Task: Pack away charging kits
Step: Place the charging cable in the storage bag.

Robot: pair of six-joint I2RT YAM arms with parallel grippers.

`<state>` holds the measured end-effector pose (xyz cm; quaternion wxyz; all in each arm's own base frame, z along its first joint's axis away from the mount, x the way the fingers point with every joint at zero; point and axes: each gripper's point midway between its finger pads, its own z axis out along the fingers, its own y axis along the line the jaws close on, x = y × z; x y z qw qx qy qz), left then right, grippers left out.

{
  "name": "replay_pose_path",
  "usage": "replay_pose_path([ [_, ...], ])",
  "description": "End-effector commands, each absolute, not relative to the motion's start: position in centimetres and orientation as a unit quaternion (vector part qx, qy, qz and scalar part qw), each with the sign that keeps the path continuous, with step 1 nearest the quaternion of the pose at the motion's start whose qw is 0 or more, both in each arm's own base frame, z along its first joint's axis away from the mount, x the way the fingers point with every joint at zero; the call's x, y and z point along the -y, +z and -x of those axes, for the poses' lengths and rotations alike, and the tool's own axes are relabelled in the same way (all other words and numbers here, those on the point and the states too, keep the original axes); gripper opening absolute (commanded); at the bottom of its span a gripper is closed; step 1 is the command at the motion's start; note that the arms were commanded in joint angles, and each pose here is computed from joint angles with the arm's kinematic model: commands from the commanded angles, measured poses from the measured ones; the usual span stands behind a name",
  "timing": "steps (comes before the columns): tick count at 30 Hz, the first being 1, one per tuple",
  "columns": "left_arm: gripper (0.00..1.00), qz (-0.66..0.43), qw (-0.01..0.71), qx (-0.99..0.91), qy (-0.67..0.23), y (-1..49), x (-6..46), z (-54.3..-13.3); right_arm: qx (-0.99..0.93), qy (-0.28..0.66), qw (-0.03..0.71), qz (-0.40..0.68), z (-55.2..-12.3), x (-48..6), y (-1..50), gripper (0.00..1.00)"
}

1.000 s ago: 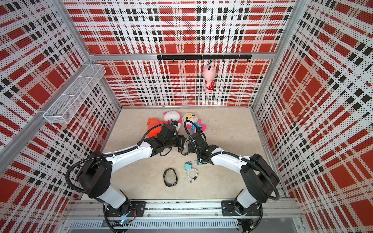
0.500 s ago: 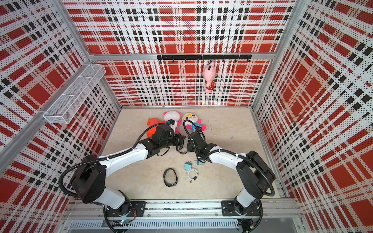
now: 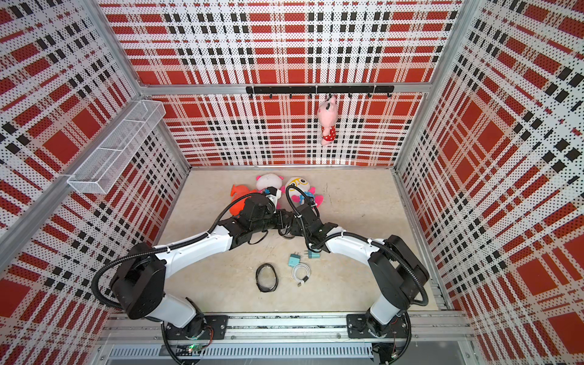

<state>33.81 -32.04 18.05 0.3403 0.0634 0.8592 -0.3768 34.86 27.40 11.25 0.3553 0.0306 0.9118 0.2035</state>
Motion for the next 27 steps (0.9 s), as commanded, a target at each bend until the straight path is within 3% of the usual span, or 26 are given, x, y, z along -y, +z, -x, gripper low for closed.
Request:
replay_pose_path([
  [1,0.0,-0.068,0.337,-0.849,-0.402,18.6,32.4,-33.5,-0.911,0.2,0.357,-0.044,-35.5,-27.3,11.5,0.0],
  [4,0.0,-0.063,0.333,-0.844,-0.416,18.8,32.3,-33.3,-0.913,0.198,0.353,-0.054,-35.6,-26.9,11.2,0.0],
  [8,0.0,-0.054,0.335,-0.844,-0.416,18.8,31.7,-33.6,-0.909,0.194,0.364,-0.057,-35.6,-26.4,11.5,0.19],
  [18,0.0,-0.042,0.329,-0.845,-0.419,18.3,31.0,-34.1,-0.907,0.193,0.372,-0.051,-35.1,-25.9,12.0,0.37],
  [27,0.0,0.004,0.34,-0.869,-0.359,16.4,28.2,-35.7,-0.894,0.22,0.387,-0.053,-33.6,-24.9,14.7,0.7],
])
